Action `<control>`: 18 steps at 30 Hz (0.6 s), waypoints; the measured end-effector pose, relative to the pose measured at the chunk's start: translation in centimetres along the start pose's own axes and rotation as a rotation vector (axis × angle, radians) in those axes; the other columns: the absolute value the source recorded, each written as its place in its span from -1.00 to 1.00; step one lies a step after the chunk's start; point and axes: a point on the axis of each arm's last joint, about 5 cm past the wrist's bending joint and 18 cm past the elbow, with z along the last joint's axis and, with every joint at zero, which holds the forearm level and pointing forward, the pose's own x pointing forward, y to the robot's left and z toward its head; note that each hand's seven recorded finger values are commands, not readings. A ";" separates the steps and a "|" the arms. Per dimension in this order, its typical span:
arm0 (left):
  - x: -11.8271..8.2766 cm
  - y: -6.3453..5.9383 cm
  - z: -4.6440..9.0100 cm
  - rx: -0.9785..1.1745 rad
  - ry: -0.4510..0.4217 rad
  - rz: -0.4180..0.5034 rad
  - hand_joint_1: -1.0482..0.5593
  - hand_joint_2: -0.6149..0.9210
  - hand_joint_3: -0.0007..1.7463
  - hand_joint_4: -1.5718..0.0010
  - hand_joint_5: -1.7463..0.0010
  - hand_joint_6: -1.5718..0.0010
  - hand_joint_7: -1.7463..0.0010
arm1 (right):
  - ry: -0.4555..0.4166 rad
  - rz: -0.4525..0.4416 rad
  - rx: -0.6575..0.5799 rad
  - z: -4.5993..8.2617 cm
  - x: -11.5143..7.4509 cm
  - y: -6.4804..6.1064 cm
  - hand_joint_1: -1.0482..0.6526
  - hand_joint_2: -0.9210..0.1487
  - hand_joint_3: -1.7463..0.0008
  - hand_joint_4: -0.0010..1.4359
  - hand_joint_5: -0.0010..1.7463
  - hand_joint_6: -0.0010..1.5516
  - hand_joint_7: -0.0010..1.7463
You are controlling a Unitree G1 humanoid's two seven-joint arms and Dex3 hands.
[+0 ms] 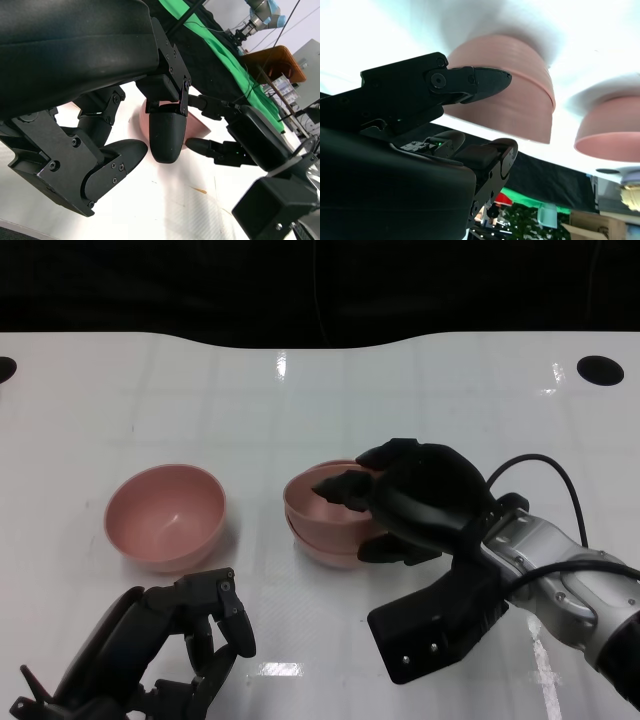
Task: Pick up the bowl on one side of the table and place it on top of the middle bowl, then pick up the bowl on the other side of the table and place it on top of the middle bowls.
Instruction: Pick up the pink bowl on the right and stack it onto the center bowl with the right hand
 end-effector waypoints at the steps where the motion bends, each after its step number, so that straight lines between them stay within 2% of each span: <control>1: 0.0 0.0 0.0 0.000 0.001 0.000 0.10 0.36 0.55 -0.03 -1.00 0.06 -0.73 | 0.002 -0.004 0.007 0.0 -0.2 0.1 -0.71 -1.00 0.53 -0.65 -0.94 -0.65 -1.00; 13: 0.0 0.1 0.0 0.001 -0.008 0.001 0.12 0.34 0.55 -0.04 -1.00 0.05 -0.73 | 0.078 -0.154 0.188 0.8 -2.9 0.0 -0.60 -1.00 0.62 -0.76 -0.96 -0.77 -1.00; 18: 0.0 0.2 0.0 -0.010 -0.010 0.010 0.13 0.35 0.55 -0.04 -1.00 0.05 -0.72 | 0.100 -0.197 0.251 0.7 -4.6 -0.2 -0.50 -1.00 0.77 -0.64 -0.89 -0.70 -0.97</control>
